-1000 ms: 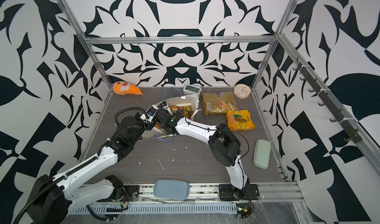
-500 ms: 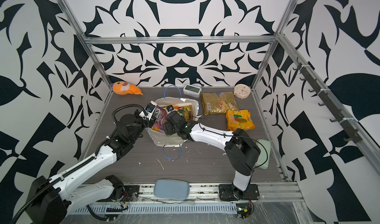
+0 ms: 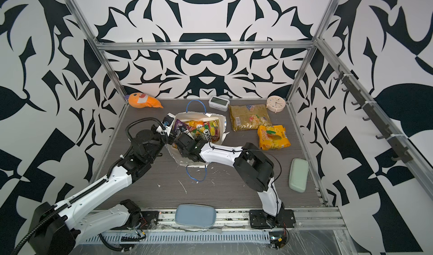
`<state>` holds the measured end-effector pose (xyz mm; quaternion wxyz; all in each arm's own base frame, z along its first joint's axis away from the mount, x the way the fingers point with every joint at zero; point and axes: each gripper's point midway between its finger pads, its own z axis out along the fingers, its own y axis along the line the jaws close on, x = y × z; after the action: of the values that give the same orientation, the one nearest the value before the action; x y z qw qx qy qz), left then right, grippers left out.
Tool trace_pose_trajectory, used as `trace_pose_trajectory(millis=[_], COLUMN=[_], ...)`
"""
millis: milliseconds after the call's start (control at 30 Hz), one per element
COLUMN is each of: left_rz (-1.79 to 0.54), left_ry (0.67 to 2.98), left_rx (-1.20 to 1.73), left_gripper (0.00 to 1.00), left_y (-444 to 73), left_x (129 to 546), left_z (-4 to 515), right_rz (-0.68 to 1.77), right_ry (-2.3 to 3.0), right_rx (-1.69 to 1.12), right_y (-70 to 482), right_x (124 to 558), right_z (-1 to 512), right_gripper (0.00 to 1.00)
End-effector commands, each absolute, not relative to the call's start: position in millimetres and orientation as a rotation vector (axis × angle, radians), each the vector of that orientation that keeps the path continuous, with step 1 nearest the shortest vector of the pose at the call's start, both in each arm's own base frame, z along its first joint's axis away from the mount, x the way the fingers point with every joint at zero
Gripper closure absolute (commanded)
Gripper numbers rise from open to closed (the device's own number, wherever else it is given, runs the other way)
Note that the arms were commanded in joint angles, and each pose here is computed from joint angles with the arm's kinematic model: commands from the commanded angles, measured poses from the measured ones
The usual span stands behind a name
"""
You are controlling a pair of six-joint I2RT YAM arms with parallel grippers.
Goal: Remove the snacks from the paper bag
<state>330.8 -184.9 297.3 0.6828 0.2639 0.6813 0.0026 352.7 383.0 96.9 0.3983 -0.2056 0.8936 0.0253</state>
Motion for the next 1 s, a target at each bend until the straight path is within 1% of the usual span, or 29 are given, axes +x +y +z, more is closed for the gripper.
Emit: trace_pose_trajectory(millis=[0,233,300,433,567,667,767,833,967], left_rz=[-0.062,-0.065,-0.058,-0.045,-0.022,-0.009,0.003,-0.009,-0.001], left_ry=[1.422,1.423,1.412,1.421,1.413,1.421,1.415,1.415,1.403], left_rx=[0.54,0.553,0.55,0.556,0.558,0.572,0.562,0.573,0.572], left_gripper=[1.0,1.0,1.0,1.0,1.0,1.0,1.0,1.0,1.0], left_y=[-186.5,-188.2,-187.3,-184.9,-182.6,-182.3,-180.6,-182.3,-181.2], left_x=[321.0,320.7,320.4,319.0,319.1,319.3,320.1,318.5,317.7], left_z=[334.2,330.0,330.3,331.2,330.2,327.6,327.6,328.8,327.1], right_rz=[-0.02,-0.209,-0.226,-0.226,-0.23,-0.233,-0.257,-0.287,-0.344], right_ry=[2.192,2.155,2.16,2.158,2.146,2.135,2.139,2.144,2.155], right_rx=[-0.359,-0.282,-0.266,-0.223,-0.218,-0.215,-0.205,-0.188,-0.177], right_y=[372.5,352.4,347.7,337.8,333.6,330.5,324.1,316.8,308.9], right_x=[374.1,388.5,390.6,391.8,392.6,392.7,396.1,398.2,406.9], right_z=[122.8,122.6,122.4,125.9,132.7,137.9,137.0,132.7,120.7], right_gripper=[0.1,0.12,0.16,0.27,0.34,0.41,0.41,0.33,0.3])
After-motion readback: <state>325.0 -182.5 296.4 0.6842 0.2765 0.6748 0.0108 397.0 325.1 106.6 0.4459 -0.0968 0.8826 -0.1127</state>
